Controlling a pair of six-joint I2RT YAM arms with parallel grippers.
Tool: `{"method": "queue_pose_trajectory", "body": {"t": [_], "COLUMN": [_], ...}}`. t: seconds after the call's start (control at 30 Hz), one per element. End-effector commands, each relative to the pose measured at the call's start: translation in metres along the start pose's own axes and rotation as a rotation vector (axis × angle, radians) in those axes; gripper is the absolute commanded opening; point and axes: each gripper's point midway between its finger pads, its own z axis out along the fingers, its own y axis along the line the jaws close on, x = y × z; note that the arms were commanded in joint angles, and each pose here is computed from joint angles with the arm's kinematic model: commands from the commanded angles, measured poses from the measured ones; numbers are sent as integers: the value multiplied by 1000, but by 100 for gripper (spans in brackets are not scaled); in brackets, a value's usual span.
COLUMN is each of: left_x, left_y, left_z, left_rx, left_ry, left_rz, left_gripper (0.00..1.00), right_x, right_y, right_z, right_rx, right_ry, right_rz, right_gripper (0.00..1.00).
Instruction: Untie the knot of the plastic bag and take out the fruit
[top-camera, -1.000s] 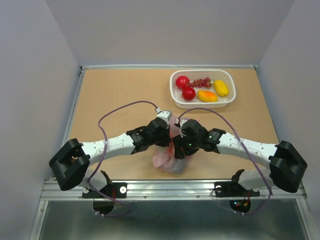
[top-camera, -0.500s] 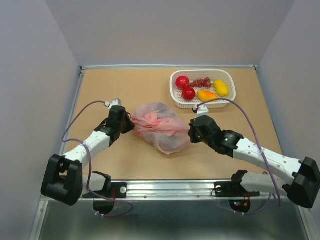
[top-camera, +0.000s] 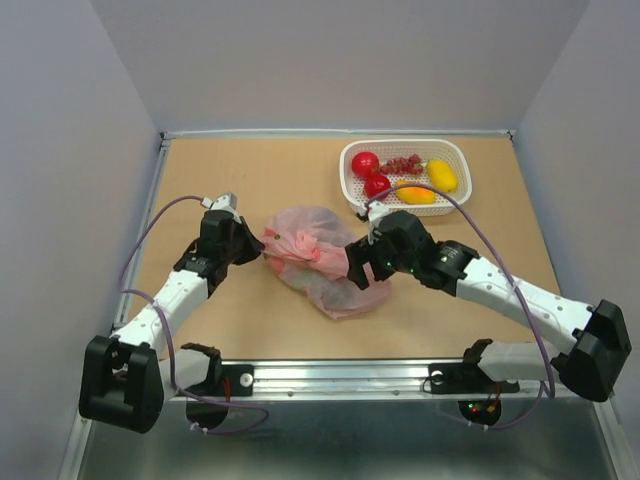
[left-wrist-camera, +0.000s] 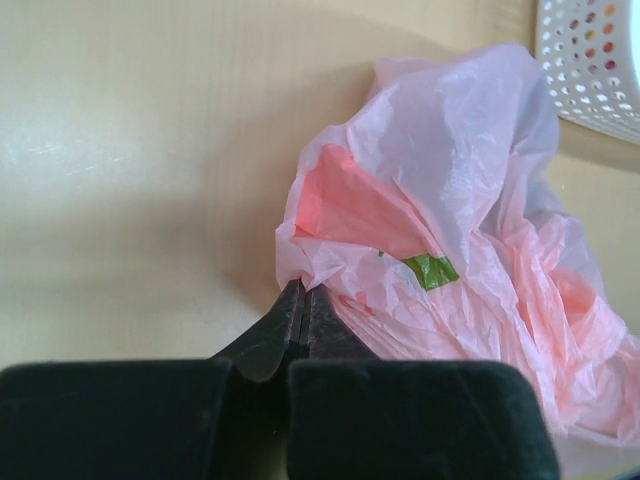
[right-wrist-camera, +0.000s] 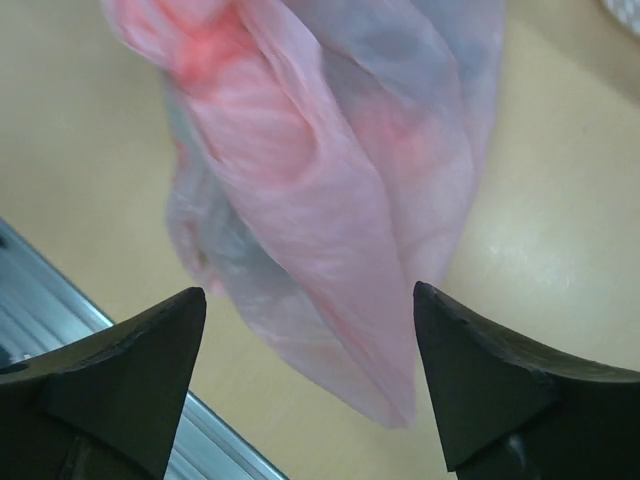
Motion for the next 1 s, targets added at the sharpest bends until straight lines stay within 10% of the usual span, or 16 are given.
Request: {"method": "queue_pose_trajectory", "body": {"t": [0.0, 0.57, 0.8, 0.97], "left_x": [-20, -37, -44, -54], "left_y": [-27, -40, 1, 27], "left_z": [-22, -58, -55, -46], "left_rx": [91, 91, -115, -185], "left_ry": [-51, -85, -133, -150], "left_rz": [68, 72, 84, 44], "left_gripper": [0, 0, 0, 0], "right_x": [-79, -46, -43, -44], "right_y": [40, 70, 25, -7], "right_z": [-24, 54, 44, 18], "right_rx": [-180, -194, 54, 205], "right_ry": [-168, 51, 36, -9], "right_rz": [-150, -474, -474, -460], "right_gripper": [91, 68, 6, 1]}}
